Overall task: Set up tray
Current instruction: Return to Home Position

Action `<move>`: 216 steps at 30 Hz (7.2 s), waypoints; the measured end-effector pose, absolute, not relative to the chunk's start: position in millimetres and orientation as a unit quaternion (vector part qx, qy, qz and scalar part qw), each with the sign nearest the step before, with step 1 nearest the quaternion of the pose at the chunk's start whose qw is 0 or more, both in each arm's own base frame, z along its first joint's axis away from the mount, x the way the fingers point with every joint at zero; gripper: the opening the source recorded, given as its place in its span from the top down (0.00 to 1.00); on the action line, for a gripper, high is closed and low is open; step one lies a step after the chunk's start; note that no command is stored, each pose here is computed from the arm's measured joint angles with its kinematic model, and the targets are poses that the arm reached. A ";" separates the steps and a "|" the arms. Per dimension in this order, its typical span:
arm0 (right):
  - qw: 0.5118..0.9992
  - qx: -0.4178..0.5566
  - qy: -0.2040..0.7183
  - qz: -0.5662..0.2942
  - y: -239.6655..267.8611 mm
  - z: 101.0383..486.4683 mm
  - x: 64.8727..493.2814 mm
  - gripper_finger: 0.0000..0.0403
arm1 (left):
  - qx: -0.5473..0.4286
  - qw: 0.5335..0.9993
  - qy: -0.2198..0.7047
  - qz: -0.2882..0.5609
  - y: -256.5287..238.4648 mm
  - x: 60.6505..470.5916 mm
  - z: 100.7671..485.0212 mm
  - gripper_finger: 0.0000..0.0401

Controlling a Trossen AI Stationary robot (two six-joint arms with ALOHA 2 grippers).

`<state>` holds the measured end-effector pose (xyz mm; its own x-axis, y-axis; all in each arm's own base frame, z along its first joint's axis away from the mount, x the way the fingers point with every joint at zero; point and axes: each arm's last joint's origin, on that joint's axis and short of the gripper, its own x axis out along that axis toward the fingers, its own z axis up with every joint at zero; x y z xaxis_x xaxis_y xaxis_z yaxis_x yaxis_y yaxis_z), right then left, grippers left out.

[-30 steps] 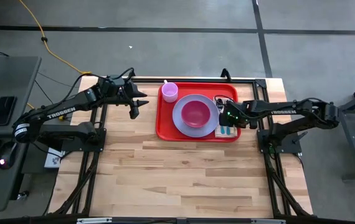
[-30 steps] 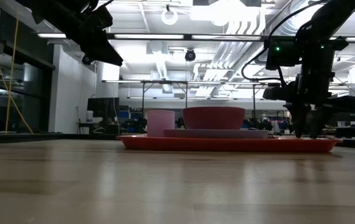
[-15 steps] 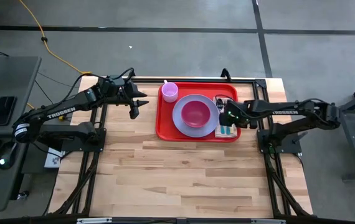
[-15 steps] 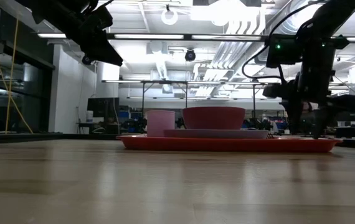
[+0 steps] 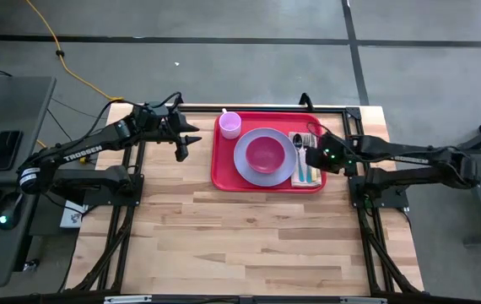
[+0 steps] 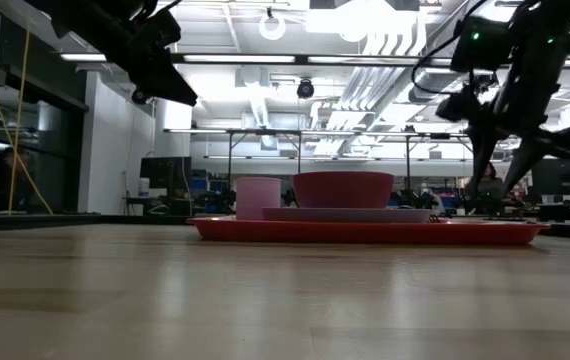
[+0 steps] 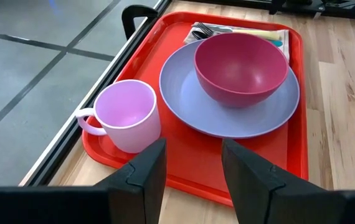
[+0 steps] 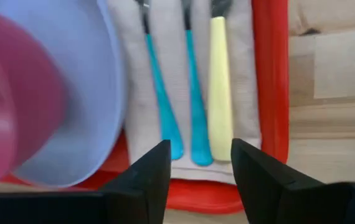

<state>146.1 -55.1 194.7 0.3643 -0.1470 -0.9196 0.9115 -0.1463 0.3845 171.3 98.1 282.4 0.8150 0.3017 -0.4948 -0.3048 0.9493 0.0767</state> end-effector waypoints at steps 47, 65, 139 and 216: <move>0.923 0.248 0.003 -0.296 -35.7 291.6 77.3 1.00 | -0.139 0.964 0.143 0.175 52.1 98.0 317.4 0.54; 0.907 0.268 0.022 -0.325 -33.3 283.7 67.2 1.00 | -0.168 0.973 0.021 0.158 30.1 62.9 280.1 0.54; 0.930 0.204 0.114 -0.282 -6.8 271.9 97.8 1.00 | -0.192 0.974 0.001 0.118 9.6 94.1 173.6 0.54; 0.968 0.235 0.023 -0.089 0.7 192.5 85.5 1.00 | -0.163 0.973 -0.005 0.164 12.3 93.4 173.5 0.54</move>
<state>85.5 0.7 192.5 0.9831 -0.1611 -0.0865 0.1829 0.8738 0.4505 93.4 12.3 173.5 0.9463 0.3204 -0.0441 -0.3172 0.8931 -0.3190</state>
